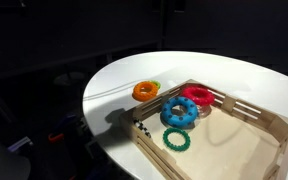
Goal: Remove the red ring from the box
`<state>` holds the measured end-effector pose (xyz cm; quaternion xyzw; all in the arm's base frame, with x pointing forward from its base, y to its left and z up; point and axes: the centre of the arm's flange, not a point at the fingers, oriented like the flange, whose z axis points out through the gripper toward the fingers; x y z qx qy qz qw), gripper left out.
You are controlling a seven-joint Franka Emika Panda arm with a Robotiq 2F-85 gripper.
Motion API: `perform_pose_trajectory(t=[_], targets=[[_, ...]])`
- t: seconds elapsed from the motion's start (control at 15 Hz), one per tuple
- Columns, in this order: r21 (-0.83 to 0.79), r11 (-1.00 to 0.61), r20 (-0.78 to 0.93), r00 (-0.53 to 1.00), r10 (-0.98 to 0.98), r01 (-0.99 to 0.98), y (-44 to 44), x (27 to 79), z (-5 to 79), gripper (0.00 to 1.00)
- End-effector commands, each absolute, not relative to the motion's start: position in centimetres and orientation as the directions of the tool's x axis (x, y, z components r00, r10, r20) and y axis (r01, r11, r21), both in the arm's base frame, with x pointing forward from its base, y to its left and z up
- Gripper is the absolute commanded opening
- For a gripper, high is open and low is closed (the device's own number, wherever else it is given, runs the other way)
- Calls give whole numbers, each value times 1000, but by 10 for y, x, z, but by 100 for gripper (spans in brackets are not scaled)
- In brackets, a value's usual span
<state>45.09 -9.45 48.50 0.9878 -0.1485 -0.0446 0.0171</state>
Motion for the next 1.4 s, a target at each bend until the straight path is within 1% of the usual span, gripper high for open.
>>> perform_pose_trajectory(t=[0.0,0.67,0.8,1.13,1.2,1.33], targets=[[49,-922,-65,920,-386,-384,-111,473,466,100],[73,-836,-62,834,-548,-544,-151,498,406,100],[71,-854,-73,851,-520,-515,-147,488,402,100],[73,-850,-77,847,-526,-521,-149,490,399,100],[85,-830,-25,831,-555,-552,-152,493,397,100],[77,-807,18,810,-586,-585,-161,500,393,100]])
